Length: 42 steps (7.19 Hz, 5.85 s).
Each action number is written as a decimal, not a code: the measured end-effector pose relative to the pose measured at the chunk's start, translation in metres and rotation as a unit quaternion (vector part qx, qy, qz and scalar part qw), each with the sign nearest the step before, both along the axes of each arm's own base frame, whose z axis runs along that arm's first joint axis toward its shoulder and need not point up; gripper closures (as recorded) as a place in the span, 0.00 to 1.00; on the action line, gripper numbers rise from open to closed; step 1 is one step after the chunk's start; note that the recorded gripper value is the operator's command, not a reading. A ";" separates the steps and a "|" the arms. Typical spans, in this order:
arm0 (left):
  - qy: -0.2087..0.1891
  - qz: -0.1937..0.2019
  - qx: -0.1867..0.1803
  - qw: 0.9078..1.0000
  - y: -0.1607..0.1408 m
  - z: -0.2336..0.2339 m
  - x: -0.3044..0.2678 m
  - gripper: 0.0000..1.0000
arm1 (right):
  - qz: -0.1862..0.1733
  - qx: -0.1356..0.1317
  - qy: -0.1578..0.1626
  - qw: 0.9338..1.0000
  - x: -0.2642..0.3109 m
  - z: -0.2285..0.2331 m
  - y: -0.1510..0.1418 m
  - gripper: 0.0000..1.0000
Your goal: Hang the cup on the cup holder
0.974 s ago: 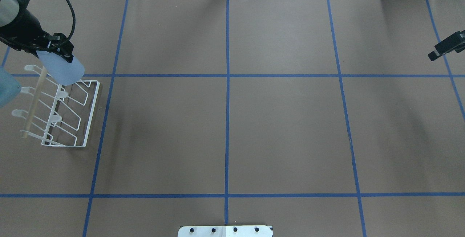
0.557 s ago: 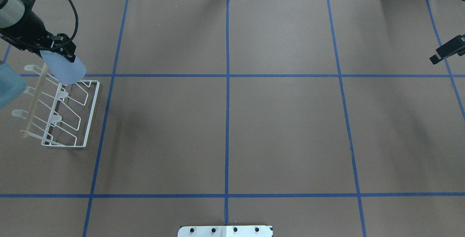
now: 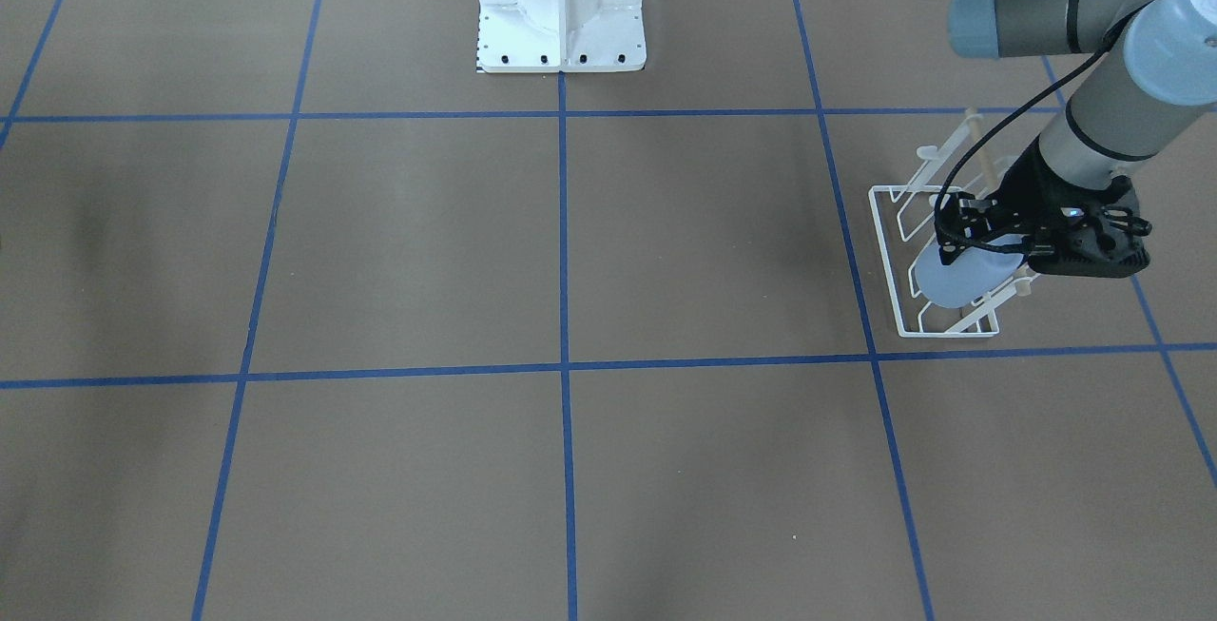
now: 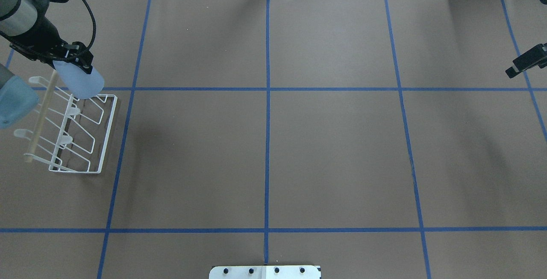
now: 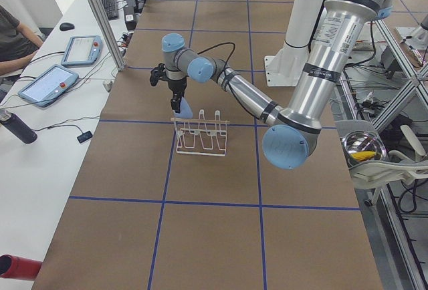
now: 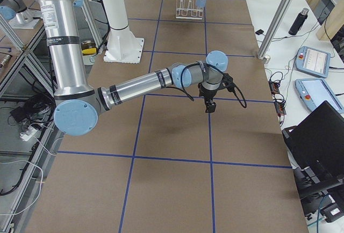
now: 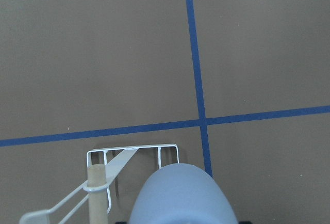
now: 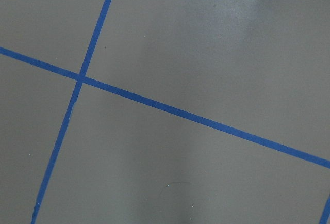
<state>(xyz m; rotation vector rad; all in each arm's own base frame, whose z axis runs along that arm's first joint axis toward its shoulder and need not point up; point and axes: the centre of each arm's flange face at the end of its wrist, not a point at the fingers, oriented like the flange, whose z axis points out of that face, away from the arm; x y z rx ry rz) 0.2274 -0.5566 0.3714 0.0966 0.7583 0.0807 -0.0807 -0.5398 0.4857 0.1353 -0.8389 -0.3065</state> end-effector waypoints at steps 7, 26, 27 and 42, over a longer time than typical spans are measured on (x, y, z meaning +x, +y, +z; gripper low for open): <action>0.013 0.003 0.012 1.000 -0.001 0.009 0.023 0.03 | -0.001 0.000 0.000 1.000 -0.001 0.001 0.001 0.00; 0.026 0.034 0.049 0.998 0.052 0.144 -0.202 0.02 | 0.044 -0.032 0.044 0.998 0.075 0.040 0.065 0.00; 0.026 0.029 0.048 0.998 0.055 0.140 -0.203 0.02 | 0.045 -0.029 0.048 0.997 0.075 0.039 0.064 0.00; 0.046 -0.017 -0.023 0.999 0.107 0.155 -0.209 0.02 | 0.086 -0.082 0.049 0.992 0.074 0.054 0.057 0.00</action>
